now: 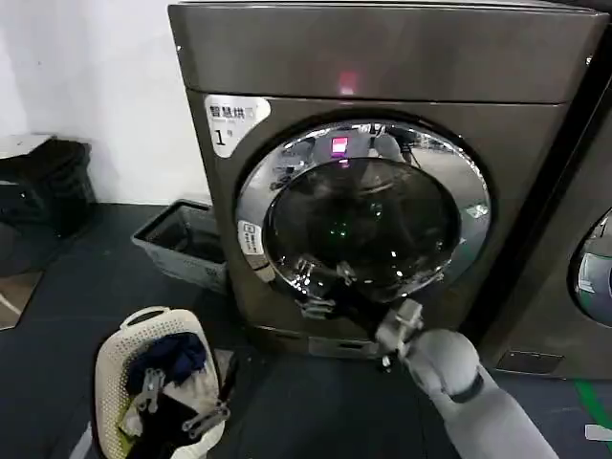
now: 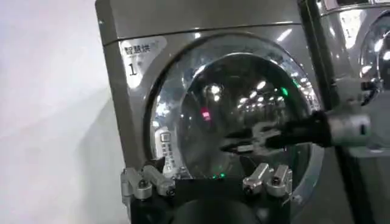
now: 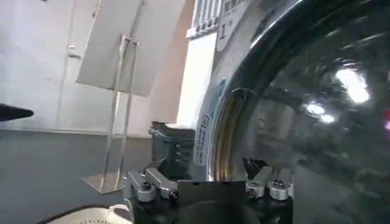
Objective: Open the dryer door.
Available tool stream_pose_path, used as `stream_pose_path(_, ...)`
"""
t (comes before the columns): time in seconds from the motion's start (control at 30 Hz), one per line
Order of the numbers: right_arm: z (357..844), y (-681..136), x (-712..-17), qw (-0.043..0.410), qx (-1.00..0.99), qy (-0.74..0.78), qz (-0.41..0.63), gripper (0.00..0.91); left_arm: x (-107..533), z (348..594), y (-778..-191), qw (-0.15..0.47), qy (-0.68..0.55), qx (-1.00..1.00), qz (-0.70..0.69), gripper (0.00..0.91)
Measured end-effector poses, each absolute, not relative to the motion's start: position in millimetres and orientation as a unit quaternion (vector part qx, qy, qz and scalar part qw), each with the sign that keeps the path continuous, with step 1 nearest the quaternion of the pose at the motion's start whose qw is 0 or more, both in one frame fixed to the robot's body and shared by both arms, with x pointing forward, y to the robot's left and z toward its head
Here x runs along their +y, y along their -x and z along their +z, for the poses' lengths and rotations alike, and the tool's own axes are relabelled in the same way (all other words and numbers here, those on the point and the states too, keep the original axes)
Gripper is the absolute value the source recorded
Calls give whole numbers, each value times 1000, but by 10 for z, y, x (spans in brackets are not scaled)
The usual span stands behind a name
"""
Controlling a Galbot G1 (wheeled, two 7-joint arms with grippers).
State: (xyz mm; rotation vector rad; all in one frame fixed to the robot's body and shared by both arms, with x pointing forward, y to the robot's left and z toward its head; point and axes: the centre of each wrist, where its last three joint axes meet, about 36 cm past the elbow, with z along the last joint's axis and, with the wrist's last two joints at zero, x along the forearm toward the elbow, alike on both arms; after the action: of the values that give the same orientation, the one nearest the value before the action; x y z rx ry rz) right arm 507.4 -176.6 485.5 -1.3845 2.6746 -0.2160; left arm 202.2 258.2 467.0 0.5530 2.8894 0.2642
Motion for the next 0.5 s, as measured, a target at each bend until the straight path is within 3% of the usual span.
stream_pose_path(0.5,4958,-5602,-1309,65,872,479,-77,907,2537,4670,-1994,97,-186,974,86,907)
